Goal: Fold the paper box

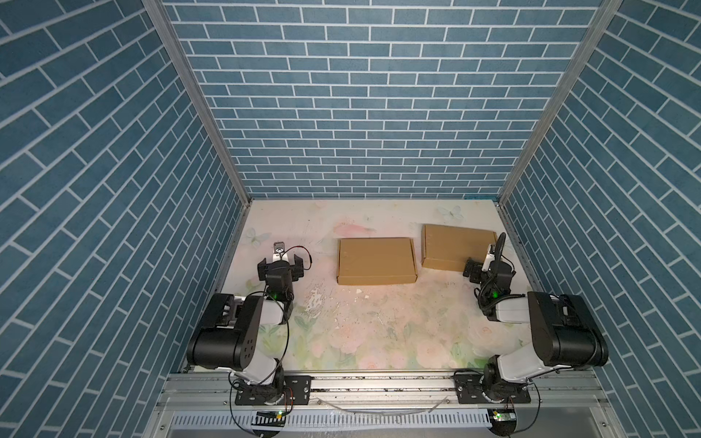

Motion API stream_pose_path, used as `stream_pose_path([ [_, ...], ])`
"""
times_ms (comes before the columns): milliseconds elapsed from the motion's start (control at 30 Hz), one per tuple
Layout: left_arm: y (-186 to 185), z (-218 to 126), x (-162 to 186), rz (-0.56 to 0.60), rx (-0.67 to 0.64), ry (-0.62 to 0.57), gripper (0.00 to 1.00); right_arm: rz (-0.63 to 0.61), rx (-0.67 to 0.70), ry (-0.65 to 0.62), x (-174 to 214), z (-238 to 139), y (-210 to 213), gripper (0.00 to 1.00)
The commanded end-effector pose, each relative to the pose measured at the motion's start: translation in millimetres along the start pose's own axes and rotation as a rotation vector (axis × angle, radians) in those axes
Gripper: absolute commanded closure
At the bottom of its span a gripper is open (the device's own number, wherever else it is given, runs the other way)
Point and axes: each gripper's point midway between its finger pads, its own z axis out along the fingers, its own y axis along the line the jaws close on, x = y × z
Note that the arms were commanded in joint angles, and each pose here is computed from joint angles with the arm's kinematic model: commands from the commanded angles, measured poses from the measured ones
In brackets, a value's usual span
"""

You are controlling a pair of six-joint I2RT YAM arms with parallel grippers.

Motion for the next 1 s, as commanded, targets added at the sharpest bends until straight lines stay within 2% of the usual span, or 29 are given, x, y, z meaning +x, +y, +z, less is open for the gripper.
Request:
stream_pose_path([
  [0, 2.4, 2.7, -4.0, -0.005, -0.013, -0.004, 0.0, -0.021, -0.003, -0.027, -13.6, 5.7, 1.1, 0.01],
  [833, 2.2, 2.8, -4.3, -0.005, -0.012, -0.005, 0.0, -0.021, -0.002, -0.025, -13.1, 5.8, 0.9, 0.01],
  [967, -7.8, 2.5, -4.9, 0.028, 0.029, -0.01, 0.0, -0.022, -0.003, -0.023, -12.7, 5.7, 1.2, 0.01],
])
